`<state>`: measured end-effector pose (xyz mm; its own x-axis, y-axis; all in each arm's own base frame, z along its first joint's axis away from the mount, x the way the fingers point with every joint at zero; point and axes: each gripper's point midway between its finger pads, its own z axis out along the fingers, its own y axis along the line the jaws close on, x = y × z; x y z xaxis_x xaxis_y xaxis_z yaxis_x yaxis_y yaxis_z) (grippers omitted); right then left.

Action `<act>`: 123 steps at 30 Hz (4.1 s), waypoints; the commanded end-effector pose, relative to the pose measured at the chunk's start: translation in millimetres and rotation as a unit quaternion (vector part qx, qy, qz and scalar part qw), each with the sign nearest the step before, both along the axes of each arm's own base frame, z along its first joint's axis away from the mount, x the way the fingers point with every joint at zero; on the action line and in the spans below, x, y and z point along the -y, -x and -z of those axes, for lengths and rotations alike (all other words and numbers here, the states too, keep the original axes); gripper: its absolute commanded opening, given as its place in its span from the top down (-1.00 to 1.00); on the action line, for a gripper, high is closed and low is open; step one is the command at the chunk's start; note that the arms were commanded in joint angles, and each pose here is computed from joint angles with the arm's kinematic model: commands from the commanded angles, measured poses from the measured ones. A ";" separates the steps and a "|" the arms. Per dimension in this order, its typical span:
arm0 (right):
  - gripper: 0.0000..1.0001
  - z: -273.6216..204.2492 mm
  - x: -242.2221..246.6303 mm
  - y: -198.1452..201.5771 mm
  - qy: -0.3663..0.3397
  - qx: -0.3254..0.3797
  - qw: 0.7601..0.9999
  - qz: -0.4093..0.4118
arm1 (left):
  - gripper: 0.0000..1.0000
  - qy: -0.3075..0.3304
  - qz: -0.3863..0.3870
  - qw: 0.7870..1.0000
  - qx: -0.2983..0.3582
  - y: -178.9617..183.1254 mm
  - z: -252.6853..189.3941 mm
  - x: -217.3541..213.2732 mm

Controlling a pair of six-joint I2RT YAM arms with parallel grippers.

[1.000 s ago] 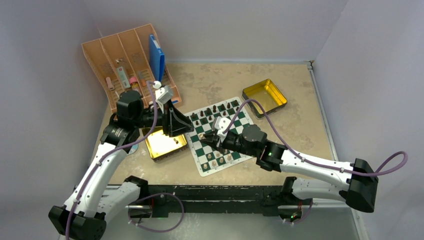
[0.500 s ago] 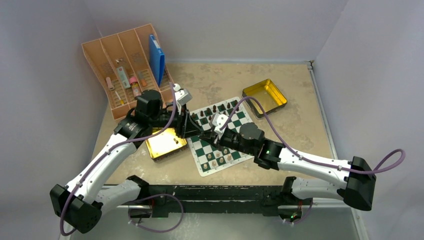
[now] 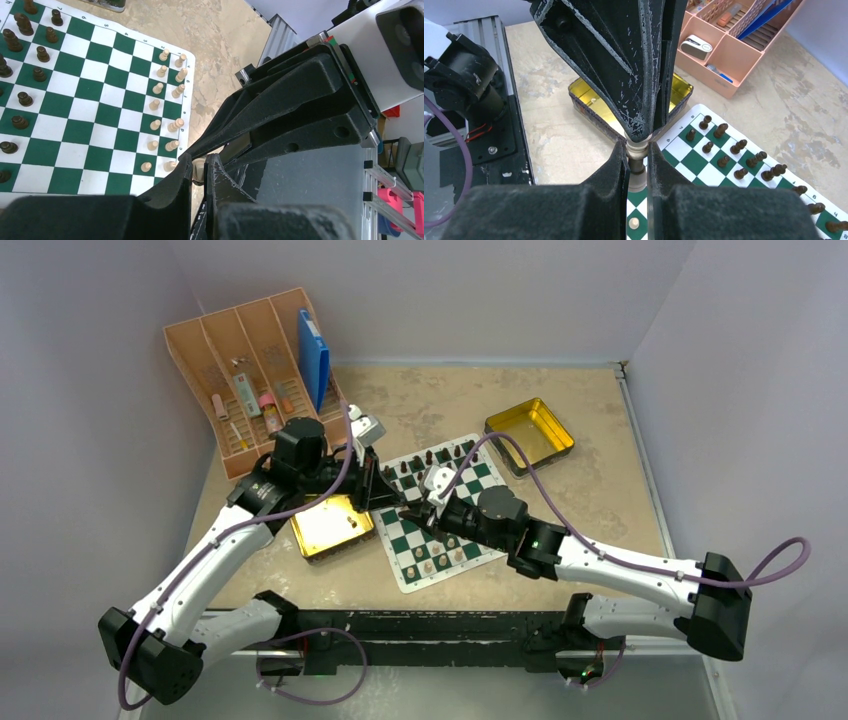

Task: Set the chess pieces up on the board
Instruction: Place the chess piece on the chessboard.

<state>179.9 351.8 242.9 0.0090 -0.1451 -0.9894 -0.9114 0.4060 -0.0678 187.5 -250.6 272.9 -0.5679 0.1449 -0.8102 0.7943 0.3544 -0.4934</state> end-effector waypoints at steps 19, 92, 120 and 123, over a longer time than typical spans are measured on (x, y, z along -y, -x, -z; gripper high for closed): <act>-0.98 -95.1 74.8 12.6 -0.116 -0.082 0.984 0.108 | 1.00 -0.052 -0.173 0.983 0.026 -45.1 -4.9 -10.9; -0.98 -220.5 214.5 40.4 -0.362 -0.097 0.904 0.207 | 1.00 -0.238 -0.137 0.959 0.065 -11.7 191.6 171.8; -0.98 -199.9 209.9 38.6 -0.323 -0.090 0.918 0.212 | 0.42 -0.264 -0.129 0.955 0.052 -4.3 185.0 178.5; -0.98 -199.5 210.6 40.0 -0.324 -0.090 0.918 0.209 | 0.39 -0.258 -0.131 0.955 0.060 -8.1 177.8 183.2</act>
<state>144.1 144.1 431.9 -0.1057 0.5029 -0.8578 -0.6183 0.6424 0.4528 187.7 -416.6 71.5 -0.5687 0.4509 -0.6879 0.6853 0.7223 -0.0931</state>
